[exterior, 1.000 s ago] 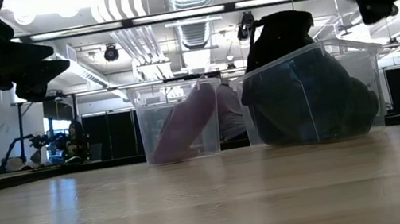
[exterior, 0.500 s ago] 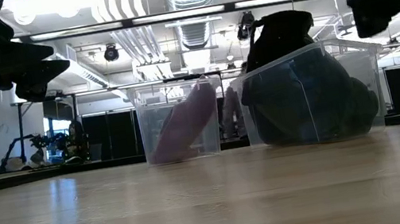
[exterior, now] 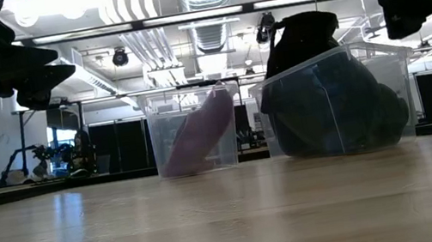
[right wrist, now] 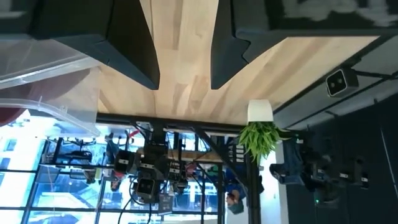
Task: Pick & Place hat
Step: Return to Home Position
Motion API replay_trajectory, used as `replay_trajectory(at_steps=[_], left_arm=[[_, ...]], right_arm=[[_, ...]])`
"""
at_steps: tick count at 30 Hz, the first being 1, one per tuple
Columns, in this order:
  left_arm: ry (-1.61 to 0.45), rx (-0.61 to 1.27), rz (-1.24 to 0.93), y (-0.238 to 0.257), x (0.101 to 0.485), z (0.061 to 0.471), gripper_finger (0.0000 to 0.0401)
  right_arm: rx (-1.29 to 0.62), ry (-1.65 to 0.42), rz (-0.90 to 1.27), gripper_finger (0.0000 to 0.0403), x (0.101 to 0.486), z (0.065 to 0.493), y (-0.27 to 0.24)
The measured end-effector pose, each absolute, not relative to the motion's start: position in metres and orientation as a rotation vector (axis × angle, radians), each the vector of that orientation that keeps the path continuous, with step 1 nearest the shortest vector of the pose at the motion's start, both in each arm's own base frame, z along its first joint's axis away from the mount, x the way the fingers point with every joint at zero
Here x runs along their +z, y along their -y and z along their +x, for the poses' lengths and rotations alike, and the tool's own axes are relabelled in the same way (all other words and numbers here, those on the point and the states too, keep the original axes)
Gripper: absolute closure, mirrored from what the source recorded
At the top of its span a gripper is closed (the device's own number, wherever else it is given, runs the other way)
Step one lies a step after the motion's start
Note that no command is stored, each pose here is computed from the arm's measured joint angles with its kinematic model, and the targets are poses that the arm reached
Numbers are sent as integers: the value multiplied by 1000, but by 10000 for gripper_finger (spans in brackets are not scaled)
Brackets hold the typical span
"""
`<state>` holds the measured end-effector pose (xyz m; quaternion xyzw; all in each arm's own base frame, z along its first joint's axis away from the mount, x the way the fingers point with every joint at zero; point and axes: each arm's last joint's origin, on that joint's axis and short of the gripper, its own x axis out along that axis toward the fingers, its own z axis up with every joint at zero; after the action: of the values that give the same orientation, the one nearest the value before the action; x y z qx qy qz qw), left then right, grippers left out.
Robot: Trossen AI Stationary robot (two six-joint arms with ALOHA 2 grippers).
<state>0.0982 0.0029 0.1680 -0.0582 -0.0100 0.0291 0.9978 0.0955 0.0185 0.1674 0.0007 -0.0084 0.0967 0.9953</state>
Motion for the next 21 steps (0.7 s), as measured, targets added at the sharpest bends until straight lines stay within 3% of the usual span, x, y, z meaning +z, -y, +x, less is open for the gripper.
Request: replay_trajectory(at_steps=[21], left_arm=[[20, 58, -116, -3, 168, 98, 183]], right_arm=[[194, 17, 1, 266, 167, 96, -18]])
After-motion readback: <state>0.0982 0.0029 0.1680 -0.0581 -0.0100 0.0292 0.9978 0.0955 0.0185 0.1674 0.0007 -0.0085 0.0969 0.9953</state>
